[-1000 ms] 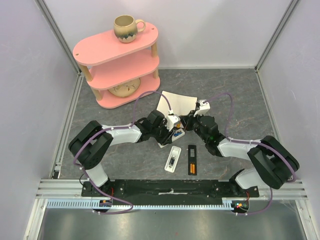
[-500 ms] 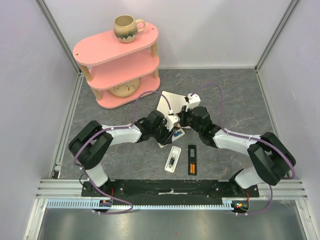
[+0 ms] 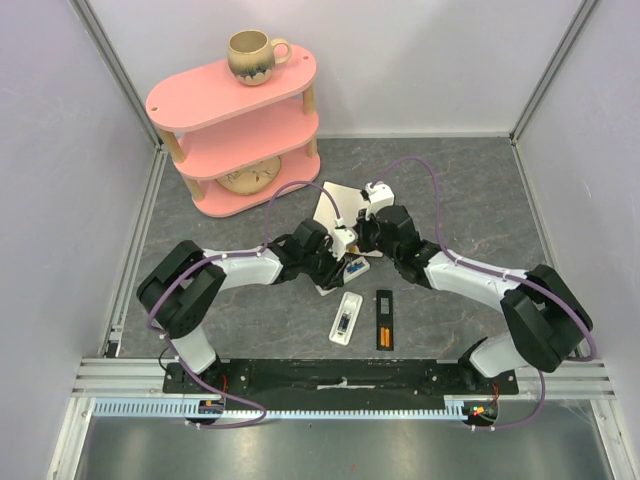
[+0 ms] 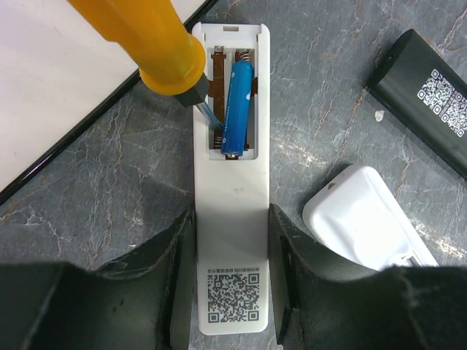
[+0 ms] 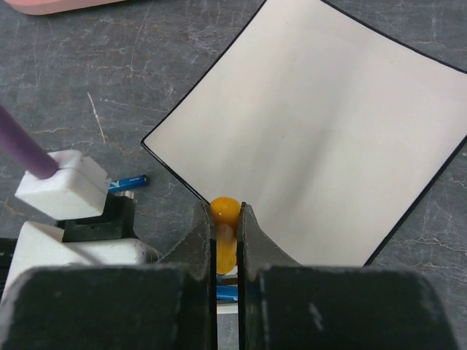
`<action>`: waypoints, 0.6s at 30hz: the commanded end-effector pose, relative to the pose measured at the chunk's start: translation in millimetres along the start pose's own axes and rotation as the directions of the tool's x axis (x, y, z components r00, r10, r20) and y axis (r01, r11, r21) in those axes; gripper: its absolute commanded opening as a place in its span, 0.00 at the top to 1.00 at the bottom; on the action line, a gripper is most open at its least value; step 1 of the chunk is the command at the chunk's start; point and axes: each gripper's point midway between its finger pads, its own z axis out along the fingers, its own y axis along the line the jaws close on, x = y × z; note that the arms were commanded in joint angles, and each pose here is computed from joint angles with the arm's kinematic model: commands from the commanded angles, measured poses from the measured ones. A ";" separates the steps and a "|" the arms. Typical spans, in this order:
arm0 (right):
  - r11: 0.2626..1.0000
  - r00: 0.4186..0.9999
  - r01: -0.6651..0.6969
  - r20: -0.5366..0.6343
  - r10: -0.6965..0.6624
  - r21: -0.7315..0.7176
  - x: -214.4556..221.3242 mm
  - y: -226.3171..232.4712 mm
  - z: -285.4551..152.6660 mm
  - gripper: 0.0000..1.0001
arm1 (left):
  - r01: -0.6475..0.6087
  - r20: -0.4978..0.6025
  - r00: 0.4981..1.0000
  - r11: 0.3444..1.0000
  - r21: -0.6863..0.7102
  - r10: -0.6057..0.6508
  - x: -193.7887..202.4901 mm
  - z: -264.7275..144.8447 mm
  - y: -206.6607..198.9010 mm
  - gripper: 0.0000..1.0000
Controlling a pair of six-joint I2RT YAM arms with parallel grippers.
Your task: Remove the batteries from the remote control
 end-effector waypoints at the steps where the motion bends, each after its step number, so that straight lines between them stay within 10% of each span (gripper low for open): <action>1: 0.997 0.987 0.062 -0.149 -0.067 -0.036 33.0 2.9 -16.9 1.00 | 0.036 -0.132 0.990 0.998 -0.046 -0.042 40.8 3.1 6.6 0.98; 18: 0.998 0.995 0.043 -0.093 -0.046 -0.034 1.4 -9.1 -36.1 1.00 | 0.038 -0.131 0.990 0.997 -0.062 -0.046 40.0 2.1 9.6 0.98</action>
